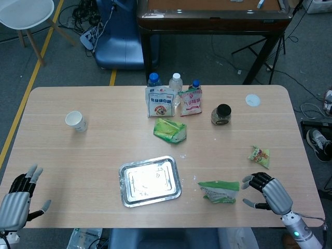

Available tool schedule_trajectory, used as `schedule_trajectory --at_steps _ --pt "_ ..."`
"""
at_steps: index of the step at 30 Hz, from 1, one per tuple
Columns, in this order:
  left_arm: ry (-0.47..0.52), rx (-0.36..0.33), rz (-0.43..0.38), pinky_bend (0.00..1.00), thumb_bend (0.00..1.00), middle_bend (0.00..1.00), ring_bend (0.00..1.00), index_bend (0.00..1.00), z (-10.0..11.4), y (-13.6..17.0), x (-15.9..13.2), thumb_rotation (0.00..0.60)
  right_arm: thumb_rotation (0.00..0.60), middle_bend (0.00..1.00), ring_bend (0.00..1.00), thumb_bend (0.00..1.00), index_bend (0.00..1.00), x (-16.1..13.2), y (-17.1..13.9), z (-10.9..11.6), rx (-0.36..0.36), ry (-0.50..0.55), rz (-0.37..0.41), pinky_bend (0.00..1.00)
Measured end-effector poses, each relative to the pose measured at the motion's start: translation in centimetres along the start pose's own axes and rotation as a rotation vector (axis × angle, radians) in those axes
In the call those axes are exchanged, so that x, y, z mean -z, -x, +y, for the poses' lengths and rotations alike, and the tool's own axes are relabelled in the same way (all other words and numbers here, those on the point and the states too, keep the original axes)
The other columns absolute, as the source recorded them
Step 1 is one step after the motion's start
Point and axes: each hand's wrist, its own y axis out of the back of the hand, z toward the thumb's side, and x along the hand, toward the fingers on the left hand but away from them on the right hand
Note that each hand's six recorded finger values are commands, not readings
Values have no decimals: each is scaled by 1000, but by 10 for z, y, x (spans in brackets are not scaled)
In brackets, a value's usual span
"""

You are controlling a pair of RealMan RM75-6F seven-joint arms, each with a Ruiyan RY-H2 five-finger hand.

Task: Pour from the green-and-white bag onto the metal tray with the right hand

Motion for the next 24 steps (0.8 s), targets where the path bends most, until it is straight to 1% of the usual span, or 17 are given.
schedule_trajectory --at_steps 4,7,10,14,17,19,21,24 --pt "-7 -3 5 57 229 0 80 20 1 -4 2 600 600 324 226 135 341 4 0 15 12 -45 -36 272" --pt "-13 -5 5 57 229 0 79 20 2 -6 2 600 600 287 191 137 291 3 0 24 19 -49 -70 236" --pt "-17 -8 6 57 229 0 77 21 2 -8 3 600 600 239 154 138 231 0 1 37 22 -45 -121 195" --pt "-22 -14 1 57 229 0 76 21 4 -10 2 600 600 219 135 137 202 -6 2 58 10 -55 -195 173" --pt "-23 -16 -2 57 229 0 76 21 4 -11 1 600 600 201 121 137 171 -9 2 76 -14 -73 -250 162" --pt "-25 -17 -3 57 229 0 76 21 5 -11 0 600 600 178 103 138 145 -9 2 87 -46 -97 -285 147" --pt "-25 -20 -3 57 229 0 76 21 6 -11 0 600 600 141 69 138 107 -7 1 91 -80 -119 -312 117" --pt "-25 -23 -2 57 229 0 76 20 7 -10 0 600 600 112 44 138 78 -6 0 92 -128 -140 -345 90"
